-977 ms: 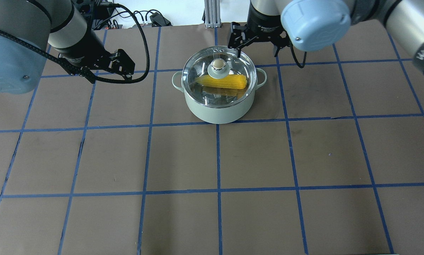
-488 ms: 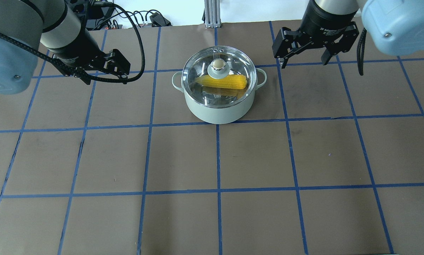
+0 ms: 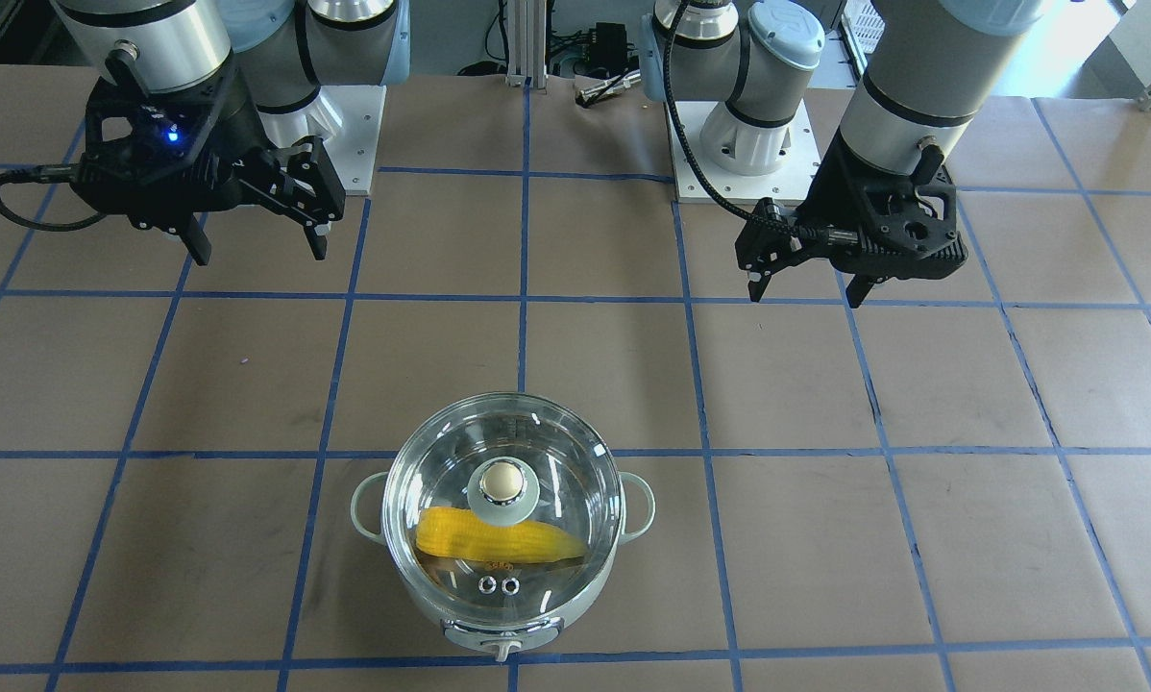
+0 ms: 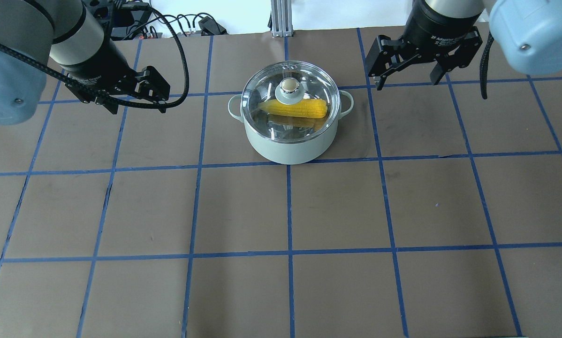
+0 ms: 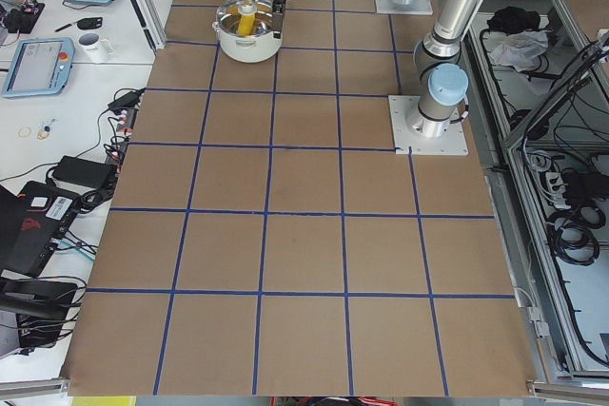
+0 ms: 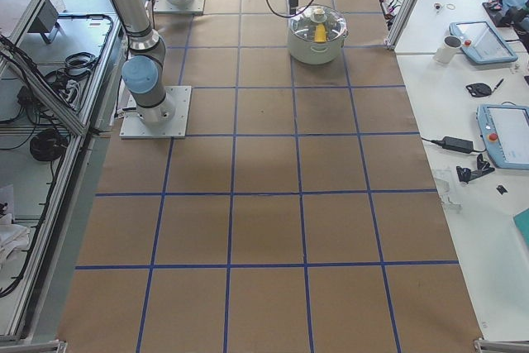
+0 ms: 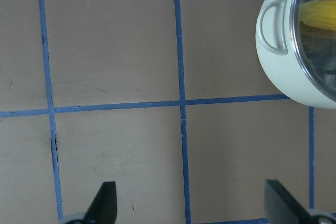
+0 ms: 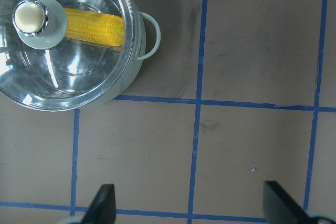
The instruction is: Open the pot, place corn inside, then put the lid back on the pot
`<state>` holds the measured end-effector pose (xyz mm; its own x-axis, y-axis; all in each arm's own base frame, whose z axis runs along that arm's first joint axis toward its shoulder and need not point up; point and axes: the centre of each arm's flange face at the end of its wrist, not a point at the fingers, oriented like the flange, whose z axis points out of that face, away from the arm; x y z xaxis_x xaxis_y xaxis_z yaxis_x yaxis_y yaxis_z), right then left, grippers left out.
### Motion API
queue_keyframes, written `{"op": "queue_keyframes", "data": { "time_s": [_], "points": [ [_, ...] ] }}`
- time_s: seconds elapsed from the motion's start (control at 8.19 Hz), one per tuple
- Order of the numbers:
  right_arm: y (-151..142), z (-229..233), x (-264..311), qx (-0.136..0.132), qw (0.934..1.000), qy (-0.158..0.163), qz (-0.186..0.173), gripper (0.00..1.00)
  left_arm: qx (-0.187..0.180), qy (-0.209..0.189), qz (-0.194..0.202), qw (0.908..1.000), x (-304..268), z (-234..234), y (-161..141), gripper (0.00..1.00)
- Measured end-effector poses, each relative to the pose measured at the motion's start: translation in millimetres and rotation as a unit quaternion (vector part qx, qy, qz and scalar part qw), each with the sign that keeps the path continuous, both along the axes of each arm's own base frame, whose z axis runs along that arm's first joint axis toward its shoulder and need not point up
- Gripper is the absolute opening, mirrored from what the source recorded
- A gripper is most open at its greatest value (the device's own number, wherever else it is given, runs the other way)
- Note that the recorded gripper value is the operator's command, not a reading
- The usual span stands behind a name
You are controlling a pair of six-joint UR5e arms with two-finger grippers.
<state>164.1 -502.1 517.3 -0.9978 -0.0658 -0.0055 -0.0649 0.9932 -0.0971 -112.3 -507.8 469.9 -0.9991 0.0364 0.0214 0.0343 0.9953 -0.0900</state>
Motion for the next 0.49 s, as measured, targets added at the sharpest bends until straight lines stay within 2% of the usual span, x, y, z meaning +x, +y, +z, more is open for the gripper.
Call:
{"op": "queue_keyframes", "data": {
  "time_s": [0.49],
  "points": [
    [-0.1,-2.0,0.1,-0.002,0.9999,0.001,0.012,1.00,0.002,0.001,0.004,1.0000,0.1,-1.0,-0.7,1.00]
  ]
}}
